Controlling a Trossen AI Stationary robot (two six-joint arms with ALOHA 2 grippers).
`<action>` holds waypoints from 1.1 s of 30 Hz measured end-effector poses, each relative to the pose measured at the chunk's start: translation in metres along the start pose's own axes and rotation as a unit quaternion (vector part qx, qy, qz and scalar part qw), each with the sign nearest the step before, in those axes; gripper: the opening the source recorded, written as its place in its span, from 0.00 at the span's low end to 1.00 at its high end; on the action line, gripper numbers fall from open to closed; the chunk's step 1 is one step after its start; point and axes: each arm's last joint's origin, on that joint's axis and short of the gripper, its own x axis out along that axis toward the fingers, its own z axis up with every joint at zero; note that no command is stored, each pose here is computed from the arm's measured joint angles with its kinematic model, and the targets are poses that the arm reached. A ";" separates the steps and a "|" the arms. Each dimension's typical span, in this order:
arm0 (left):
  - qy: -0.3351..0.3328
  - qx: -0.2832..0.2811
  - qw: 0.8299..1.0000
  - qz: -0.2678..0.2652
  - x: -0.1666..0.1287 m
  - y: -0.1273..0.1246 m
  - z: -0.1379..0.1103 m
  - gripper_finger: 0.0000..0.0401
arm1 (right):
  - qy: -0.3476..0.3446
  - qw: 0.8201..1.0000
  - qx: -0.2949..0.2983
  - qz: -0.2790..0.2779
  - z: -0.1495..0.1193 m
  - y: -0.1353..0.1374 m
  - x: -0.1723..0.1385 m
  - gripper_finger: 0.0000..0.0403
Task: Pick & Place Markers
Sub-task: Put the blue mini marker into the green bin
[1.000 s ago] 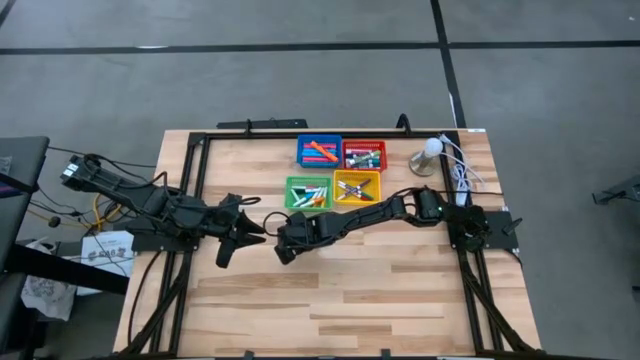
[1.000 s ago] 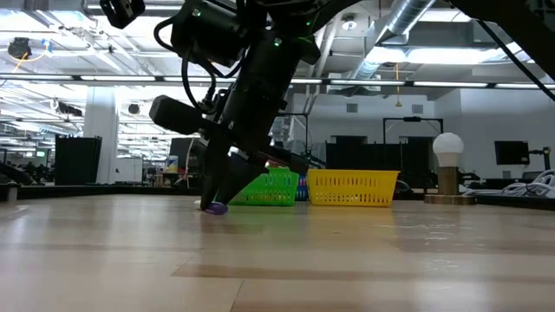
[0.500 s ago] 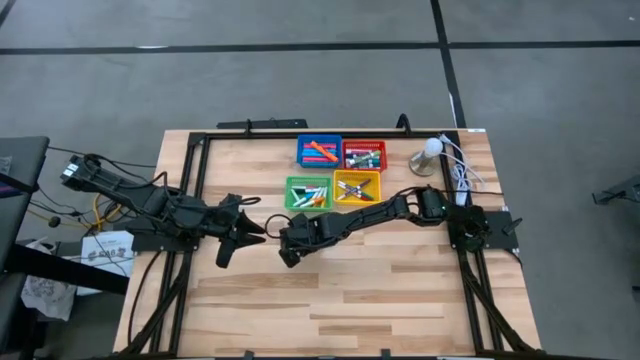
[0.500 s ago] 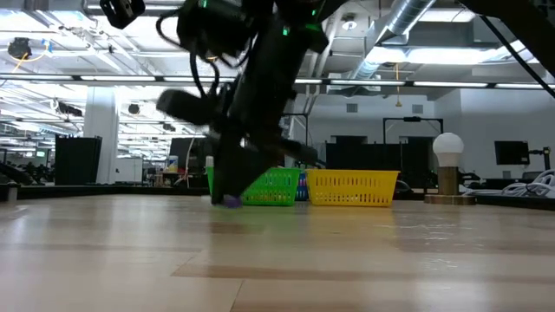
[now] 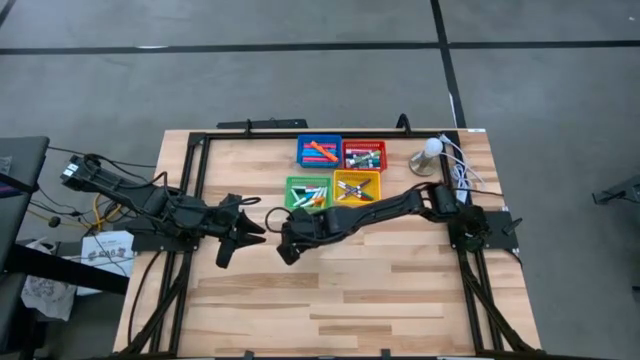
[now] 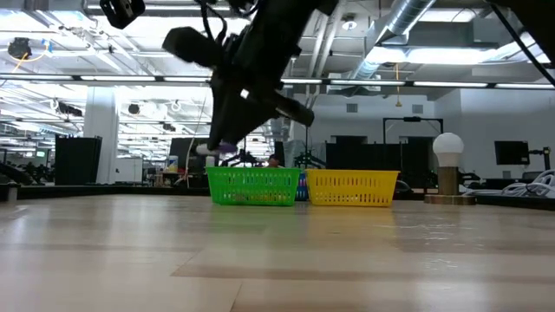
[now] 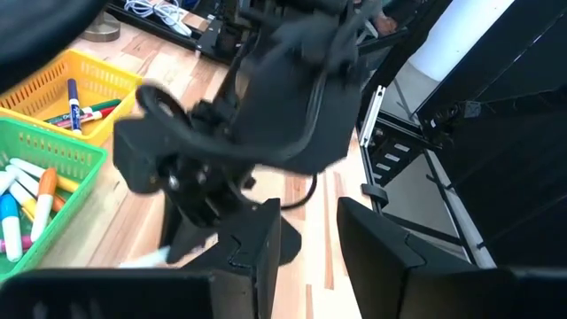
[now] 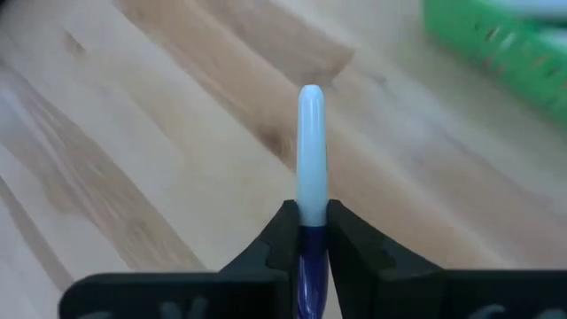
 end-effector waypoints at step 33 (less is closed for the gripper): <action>-0.001 0.000 1.000 0.001 0.000 0.000 0.000 0.28 | -0.055 0.979 -0.156 -0.117 0.078 -0.072 -0.051 0.10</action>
